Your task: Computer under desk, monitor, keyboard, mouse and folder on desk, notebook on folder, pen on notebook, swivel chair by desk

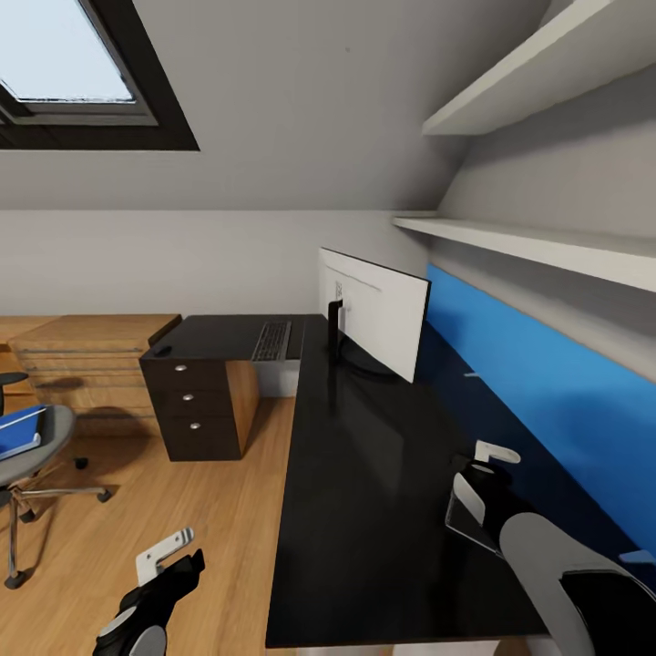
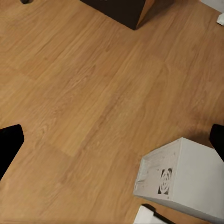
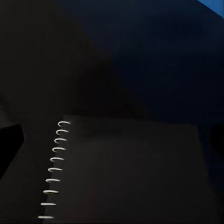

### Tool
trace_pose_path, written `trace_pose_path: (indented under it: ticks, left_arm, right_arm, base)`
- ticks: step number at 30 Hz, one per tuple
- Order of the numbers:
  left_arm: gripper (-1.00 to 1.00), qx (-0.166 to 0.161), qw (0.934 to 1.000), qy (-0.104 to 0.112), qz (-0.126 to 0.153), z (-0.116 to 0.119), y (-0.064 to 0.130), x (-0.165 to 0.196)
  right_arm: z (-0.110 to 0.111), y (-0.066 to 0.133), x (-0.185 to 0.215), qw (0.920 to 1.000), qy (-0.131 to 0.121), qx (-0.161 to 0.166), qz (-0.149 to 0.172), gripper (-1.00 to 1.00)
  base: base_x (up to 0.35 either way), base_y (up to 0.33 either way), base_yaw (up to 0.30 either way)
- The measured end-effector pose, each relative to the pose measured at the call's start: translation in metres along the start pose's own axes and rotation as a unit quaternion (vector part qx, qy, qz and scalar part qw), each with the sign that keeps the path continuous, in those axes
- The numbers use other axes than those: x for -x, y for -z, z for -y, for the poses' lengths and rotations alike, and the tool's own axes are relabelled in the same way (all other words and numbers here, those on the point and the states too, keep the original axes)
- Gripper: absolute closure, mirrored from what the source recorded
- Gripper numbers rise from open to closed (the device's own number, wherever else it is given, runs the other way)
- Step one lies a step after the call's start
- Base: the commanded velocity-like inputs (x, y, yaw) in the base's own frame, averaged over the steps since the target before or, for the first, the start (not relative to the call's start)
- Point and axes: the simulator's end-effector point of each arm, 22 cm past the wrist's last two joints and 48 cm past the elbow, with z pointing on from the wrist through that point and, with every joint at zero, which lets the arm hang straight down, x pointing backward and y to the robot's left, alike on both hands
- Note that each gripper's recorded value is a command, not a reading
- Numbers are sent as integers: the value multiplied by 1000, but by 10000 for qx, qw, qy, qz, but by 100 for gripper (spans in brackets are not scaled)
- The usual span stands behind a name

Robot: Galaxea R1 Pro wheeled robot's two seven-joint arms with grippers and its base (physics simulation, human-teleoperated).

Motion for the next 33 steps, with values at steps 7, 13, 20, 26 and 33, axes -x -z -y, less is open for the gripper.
trace_pose_path:
  ticks: [7, 13, 20, 26, 33]
  left_arm:
    - [-100, 14, 10000, 33, 14, -3, -7, -7]
    - [-100, -24, 10000, 57, 54, -2, -12, -11]
    - [-100, -33, 10000, 60, 59, -3, -17, -17]
    - [-100, -27, 10000, 68, 64, -4, -17, -17]
    - [-100, -25, 9999, 71, 66, -4, -17, -16]
  right_arm:
    - [5, -8, -26, 9998, 80, -60, -156, -100]
    - [5, -13, -35, 9998, 85, -61, -167, -100]
    - [2, -17, -37, 9999, 126, -48, -98, -100]
    - [1, -17, -37, 9997, 223, -37, -69, -100]
    - [1, -17, -40, 9997, 222, -32, -100, -100]
  base:
    - [0, 0, 0]
    - [0, 0, 0]
    - [0, 0, 0]
    - [0, 0, 0]
    - [0, 0, 0]
